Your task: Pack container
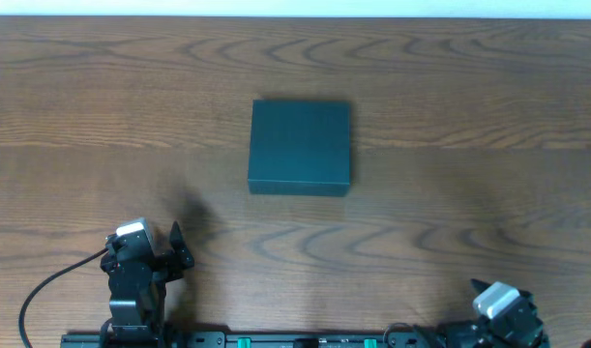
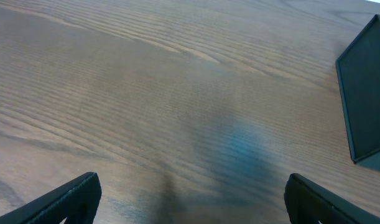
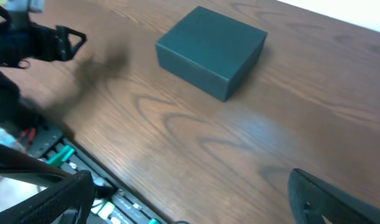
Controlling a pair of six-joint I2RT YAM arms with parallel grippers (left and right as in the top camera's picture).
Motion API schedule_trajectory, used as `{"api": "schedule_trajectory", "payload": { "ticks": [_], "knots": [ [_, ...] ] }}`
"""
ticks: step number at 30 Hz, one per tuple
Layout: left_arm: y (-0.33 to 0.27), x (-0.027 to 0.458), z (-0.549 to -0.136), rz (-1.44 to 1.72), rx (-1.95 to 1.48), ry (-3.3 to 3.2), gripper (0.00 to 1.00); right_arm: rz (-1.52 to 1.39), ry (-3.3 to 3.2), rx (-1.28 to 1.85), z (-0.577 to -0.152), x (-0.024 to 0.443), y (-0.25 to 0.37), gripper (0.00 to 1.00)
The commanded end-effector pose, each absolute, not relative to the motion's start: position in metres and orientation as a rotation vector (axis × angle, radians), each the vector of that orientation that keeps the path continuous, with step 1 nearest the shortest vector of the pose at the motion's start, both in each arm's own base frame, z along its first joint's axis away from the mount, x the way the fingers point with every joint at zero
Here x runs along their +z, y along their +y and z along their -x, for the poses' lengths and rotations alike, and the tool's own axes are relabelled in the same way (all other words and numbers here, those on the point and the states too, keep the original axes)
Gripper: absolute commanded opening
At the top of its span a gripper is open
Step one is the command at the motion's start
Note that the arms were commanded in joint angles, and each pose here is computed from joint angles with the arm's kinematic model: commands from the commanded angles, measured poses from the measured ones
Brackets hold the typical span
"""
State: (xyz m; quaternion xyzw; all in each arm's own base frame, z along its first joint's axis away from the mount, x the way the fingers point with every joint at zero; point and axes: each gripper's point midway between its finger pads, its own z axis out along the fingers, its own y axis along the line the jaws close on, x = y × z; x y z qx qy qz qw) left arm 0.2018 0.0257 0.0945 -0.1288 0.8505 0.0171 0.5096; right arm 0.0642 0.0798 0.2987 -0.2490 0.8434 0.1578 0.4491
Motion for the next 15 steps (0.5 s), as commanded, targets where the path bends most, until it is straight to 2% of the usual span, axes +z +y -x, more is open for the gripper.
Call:
{"api": "schedule_trajectory", "payload": {
  "ticks": [1, 7, 11, 15],
  "knots": [
    [0.025, 0.091, -0.202, 0.296, 0.046, 2.053, 0.95, 0.663, 2.036, 0.28, -0.075, 0.301, 0.073, 0.99],
    [0.025, 0.091, -0.202, 0.296, 0.046, 2.054, 0.95, 0.805, 1.748, 0.069, -0.118, 0.297, 0.073, 0.99],
    [0.025, 0.091, -0.202, 0.296, 0.046, 2.053, 0.95, 0.809, 1.664, 0.029, -0.145, 0.265, 0.075, 0.99],
    [0.025, 0.091, -0.202, 0.296, 0.046, 2.053, 0.95, 0.808, 1.677, 0.035, -0.161, 0.214, 0.076, 0.99]
  ]
}}
